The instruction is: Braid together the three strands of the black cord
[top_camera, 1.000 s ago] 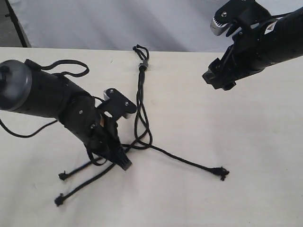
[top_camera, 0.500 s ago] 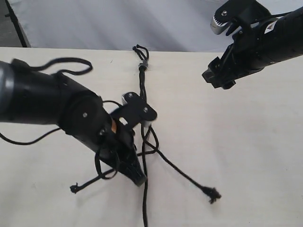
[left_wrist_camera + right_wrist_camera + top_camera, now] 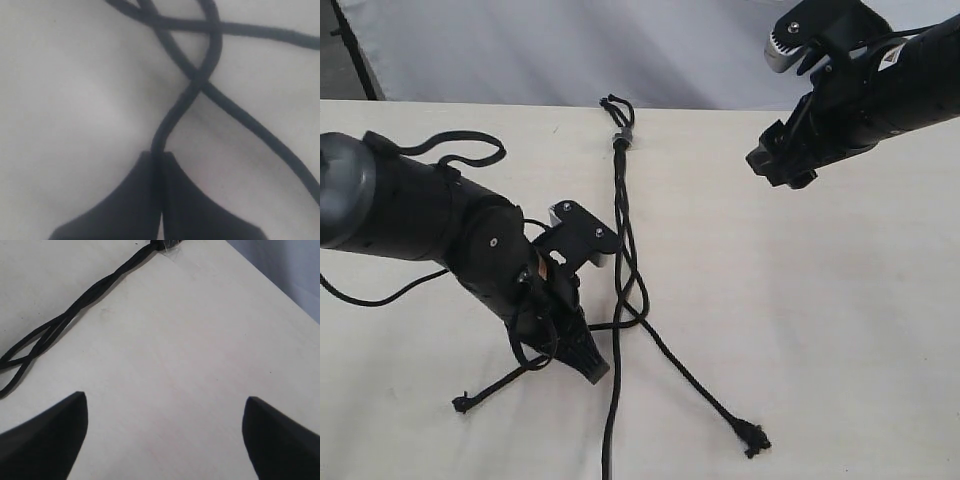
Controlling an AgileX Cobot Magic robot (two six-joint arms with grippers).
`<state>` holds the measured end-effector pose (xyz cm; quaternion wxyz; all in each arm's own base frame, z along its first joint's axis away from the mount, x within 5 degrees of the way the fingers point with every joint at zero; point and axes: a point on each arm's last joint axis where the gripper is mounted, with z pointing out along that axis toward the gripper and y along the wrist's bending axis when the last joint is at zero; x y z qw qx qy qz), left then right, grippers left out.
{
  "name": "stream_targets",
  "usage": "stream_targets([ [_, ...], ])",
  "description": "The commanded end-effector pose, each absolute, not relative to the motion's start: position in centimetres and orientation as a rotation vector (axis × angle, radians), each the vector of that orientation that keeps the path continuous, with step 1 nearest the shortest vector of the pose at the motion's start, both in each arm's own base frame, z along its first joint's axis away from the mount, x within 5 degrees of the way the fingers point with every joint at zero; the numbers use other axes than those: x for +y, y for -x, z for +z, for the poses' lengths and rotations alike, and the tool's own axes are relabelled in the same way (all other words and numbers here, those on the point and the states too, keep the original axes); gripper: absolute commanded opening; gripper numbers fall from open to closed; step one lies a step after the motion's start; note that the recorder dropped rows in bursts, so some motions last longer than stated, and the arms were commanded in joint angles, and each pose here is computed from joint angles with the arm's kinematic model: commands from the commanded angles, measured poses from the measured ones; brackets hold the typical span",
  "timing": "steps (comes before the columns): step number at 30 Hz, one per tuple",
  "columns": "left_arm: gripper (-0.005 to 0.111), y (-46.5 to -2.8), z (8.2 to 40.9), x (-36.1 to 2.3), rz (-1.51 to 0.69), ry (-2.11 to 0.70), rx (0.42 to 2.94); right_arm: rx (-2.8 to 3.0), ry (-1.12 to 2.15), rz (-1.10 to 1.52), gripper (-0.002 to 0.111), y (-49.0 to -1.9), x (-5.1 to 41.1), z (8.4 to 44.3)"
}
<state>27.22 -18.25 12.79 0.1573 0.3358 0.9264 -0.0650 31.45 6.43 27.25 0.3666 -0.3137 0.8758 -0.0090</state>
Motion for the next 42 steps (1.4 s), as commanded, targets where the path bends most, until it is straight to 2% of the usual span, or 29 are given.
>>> stream_targets([
  [1,0.008,-27.2,11.8,-18.1,-0.182,-0.934,2.691,2.246,0.789,-0.02,0.079,-31.3,6.3,27.5],
  [6,0.038,-27.5,13.1,-18.2,-0.186,-0.938,2.677,2.268,0.74,0.045,0.079,-31.2,6.5,27.5],
  [10,0.051,-28.9,16.6,-18.1,-0.189,-0.908,2.58,2.292,0.736,0.078,0.079,-31.0,6.7,27.4],
  [15,0.052,-30.3,23.9,-15.5,-0.198,-0.74,2.397,2.345,0.754,0.179,0.079,-30.3,7.8,27.1],
  [20,0.052,-30.8,27.8,-10.6,-0.148,-0.538,2.304,2.363,0.948,0.276,0.079,-28.3,11.7,26.8],
  [25,0.052,-31.4,28.5,-7.4,-0.099,-0.42,2.302,2.388,1.095,0.437,0.079,-25.6,17.6,25.5],
  [31,0.052,-31.6,28.5,-6.0,-0.076,-0.371,2.313,2.432,1.35,0.448,0.079,-23.0,23.1,21.2],
  [37,0.052,-31.6,28.5,-6.0,-0.076,-0.371,2.314,2.577,1.385,0.439,0.079,-21.4,25.6,17.3],
  [42,0.052,-31.6,28.5,-6.0,-0.072,-0.382,2.315,2.709,1.331,0.344,0.079,-21.3,25.7,15.2],
])
